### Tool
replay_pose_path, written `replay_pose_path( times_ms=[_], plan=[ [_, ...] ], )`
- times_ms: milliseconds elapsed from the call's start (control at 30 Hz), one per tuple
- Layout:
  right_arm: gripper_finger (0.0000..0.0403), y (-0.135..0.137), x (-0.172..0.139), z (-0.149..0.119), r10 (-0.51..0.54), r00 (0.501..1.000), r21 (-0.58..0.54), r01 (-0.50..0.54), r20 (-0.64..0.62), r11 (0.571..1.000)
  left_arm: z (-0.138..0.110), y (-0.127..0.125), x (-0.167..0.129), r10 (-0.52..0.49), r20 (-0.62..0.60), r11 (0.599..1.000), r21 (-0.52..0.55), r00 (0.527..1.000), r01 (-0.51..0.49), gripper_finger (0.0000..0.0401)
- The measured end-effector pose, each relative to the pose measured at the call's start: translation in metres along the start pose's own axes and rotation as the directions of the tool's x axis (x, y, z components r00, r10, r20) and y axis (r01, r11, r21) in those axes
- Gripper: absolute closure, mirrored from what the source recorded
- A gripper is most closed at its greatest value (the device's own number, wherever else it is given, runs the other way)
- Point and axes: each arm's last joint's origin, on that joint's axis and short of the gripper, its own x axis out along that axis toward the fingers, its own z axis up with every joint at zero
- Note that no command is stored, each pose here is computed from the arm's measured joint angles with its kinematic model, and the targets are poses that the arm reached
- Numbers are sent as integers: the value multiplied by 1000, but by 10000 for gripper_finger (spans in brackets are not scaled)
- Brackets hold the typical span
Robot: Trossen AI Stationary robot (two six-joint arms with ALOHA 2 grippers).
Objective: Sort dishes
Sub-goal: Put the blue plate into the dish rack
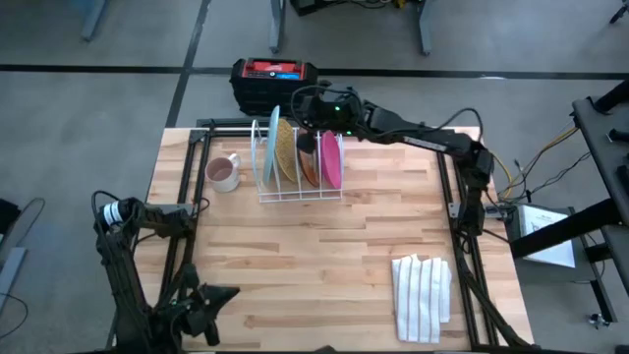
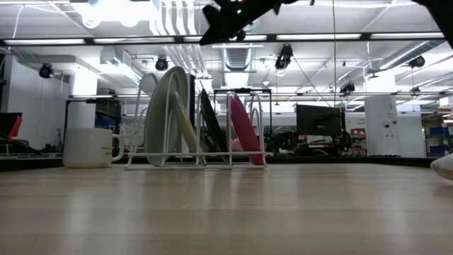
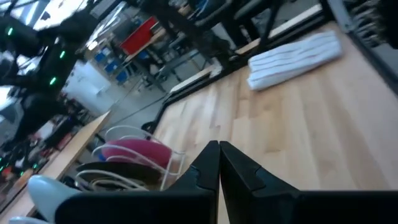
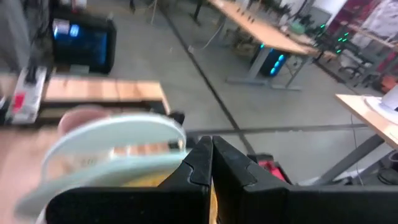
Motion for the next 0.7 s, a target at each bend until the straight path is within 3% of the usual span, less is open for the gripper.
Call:
replay_pose_path(
  times_ms=[200,533,700],
  plan=[
    [403,-2,-42,8,36,998,-51,-39,-55,998,11,24,32,85,-62,996,-29,994,-87,401],
    [403,2,-96,-26,42,997,-6,-42,-69,999,25,81,75,230,-145,961,191,962,-201,401],
    [403,4,-114,-43,52,993,53,-47,-103,997,34,131,75,323,-78,941,127,943,-312,401]
  ],
)
